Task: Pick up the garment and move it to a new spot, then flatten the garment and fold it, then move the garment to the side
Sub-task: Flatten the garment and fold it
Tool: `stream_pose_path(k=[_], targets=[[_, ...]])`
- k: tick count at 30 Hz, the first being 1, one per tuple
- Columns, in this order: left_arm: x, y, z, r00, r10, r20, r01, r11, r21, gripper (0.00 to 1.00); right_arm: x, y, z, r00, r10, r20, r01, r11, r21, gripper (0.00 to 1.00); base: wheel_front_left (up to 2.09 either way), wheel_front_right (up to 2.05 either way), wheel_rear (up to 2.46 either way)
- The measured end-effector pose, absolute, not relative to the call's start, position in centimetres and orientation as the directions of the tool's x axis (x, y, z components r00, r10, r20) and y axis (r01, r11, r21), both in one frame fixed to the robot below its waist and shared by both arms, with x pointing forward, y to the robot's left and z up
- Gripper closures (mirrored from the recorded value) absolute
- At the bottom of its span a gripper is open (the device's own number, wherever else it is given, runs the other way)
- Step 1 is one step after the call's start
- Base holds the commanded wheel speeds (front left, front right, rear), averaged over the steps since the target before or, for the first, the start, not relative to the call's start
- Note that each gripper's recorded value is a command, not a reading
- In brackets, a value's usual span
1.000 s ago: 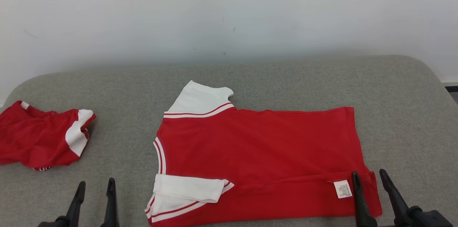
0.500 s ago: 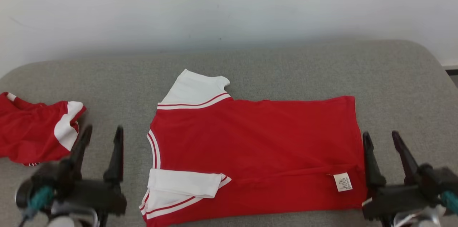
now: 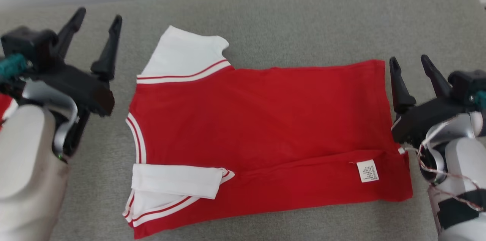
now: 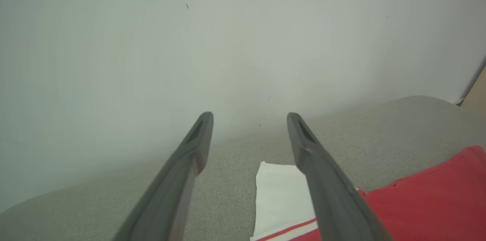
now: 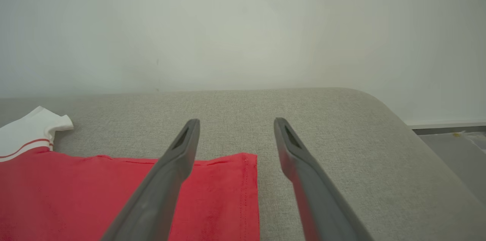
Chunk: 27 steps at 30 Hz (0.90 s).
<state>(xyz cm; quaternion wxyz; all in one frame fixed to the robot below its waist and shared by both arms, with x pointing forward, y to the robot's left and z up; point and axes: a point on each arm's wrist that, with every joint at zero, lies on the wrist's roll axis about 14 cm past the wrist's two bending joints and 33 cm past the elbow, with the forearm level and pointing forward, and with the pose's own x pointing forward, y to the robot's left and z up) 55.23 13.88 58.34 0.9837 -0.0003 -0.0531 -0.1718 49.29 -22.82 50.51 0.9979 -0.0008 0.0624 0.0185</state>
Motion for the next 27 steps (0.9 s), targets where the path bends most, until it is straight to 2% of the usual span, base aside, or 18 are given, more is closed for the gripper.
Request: stream_pose_path(k=[6,12,27], targets=[[59.7,12.4,54.5,0.922,-0.386,-0.03,0.386,0.922,0.023,0.0,52.0,-23.3,46.9,0.968,0.038,-0.25,-0.04,0.999,-0.004,0.0,0.0,0.0,0.0],[62.0,10.4,49.5,0.88,-0.433,-0.197,0.448,0.893,0.04,0.0,53.3,-23.9,43.9,0.941,0.027,-0.337,-0.036,0.999,-0.02,0.0,0.0,0.0,0.0],[65.3,8.0,42.3,0.81,-0.456,-0.37,0.5,0.866,0.028,0.0,54.7,-24.1,40.6,0.917,0.027,-0.399,-0.022,1.0,0.017,0.0,0.0,0.0,0.0]])
